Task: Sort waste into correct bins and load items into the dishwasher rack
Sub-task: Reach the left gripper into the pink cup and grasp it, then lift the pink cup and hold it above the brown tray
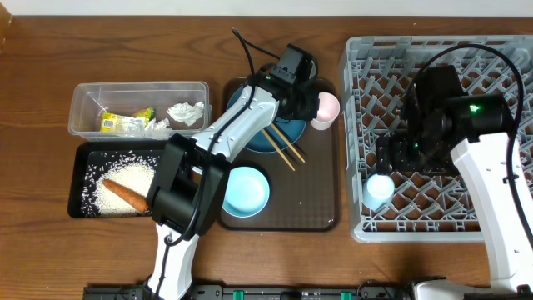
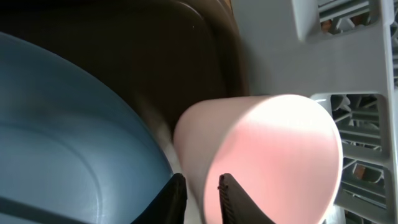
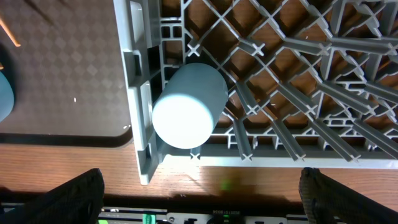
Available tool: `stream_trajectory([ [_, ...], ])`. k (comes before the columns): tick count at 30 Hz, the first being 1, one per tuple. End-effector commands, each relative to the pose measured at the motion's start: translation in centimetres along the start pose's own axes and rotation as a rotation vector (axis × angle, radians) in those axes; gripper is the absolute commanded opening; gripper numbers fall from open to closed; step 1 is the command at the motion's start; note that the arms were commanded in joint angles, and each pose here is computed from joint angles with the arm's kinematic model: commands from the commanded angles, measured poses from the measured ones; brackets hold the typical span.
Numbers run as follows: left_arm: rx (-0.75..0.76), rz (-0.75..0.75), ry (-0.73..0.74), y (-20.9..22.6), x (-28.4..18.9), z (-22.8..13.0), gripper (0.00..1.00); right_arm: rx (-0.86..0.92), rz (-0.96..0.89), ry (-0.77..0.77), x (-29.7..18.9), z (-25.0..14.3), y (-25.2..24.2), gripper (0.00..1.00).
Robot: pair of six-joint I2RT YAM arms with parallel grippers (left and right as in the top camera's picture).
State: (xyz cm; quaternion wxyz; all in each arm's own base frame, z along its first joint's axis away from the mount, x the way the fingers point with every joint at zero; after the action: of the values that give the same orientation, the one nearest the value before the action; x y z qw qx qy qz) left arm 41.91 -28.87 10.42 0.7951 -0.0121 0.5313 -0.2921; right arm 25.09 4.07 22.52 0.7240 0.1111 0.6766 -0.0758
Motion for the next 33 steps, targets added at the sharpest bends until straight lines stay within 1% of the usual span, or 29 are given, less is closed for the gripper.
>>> stream_trajectory([
  [1, 0.003, 0.014, -0.017, 0.2, -0.2, 0.5, 0.19, -0.016, 0.003, -0.012, -0.3, 0.0, 0.3, 0.99],
  [3, 0.005, 0.013, -0.024, 0.2, -0.2, 0.6, 0.19, -0.016, 0.003, -0.012, -0.3, 0.0, 0.3, 0.99],
  [7, 0.009, 0.01, -0.036, 0.1, -0.3, 0.9, 0.08, -0.016, 0.003, -0.013, -0.3, 0.0, 0.3, 0.98],
  [8, 0.01, 0.009, -0.041, 0.1, -0.4, 1.0, 0.06, -0.016, 0.003, -0.013, -0.3, 0.0, 0.3, 0.99],
  [11, 0.017, 0.005, -0.071, -0.3, -1.4, 1.7, 0.06, -0.015, 0.003, -0.013, -0.3, 0.0, 0.3, 0.99],
  [15, 0.033, -0.005, -0.15, -1.2, -4.8, 3.5, 0.06, -0.016, 0.003, -0.014, -0.3, 0.0, 0.3, 0.99],
  [19, 0.045, -0.013, -0.272, -2.1, -11.3, 5.4, 0.06, -0.016, 0.003, -0.013, -0.3, 0.0, 0.3, 0.99],
  [21, 0.036, -0.017, -0.318, -2.4, -15.0, 5.5, 0.06, -0.016, 0.003, -0.013, -0.3, 0.0, 0.3, 0.99],
  [23, 0.015, -0.013, -0.342, -2.4, -18.9, 4.9, 0.06, -0.02, 0.003, -0.013, -0.3, 0.0, 0.3, 0.99],
  [26, -0.015, -0.023, -0.35, -2.2, -24.3, 2.9, 0.06, -0.097, 0.035, 0.007, -0.4, -0.3, 0.7, 0.99],
  [28, -0.027, -0.063, -0.349, -2.2, -27.6, 1.1, 0.07, -0.186, 0.136, 0.04, -0.5, -0.9, 1.9, 0.99],
  [31, 0.021, -0.22, -0.365, -2.7, -32.3, -1.4, 0.06, -0.339, 0.374, 0.073, -1.3, -1.9, 4.8, 0.99],
  [33, 0.02, -0.331, -0.388, -2.7, -35.1, -2.8, 0.06, -0.426, 0.544, 0.079, -2.3, -2.5, 6.7, 0.99],
])
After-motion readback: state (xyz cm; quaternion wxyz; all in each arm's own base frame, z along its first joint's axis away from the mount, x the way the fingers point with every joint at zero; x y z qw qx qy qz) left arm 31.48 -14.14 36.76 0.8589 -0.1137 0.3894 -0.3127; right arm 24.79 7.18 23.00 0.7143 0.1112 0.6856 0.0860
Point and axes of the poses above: each gripper's point midway between its finger pads, its own x axis out along the fingers, its own y axis along the line the jaws close on, z = x × y, the point moved 4 cm from there along -x, back along the fingers, and after that the axes turned 14 degrees about x, right-handed, at the moved point
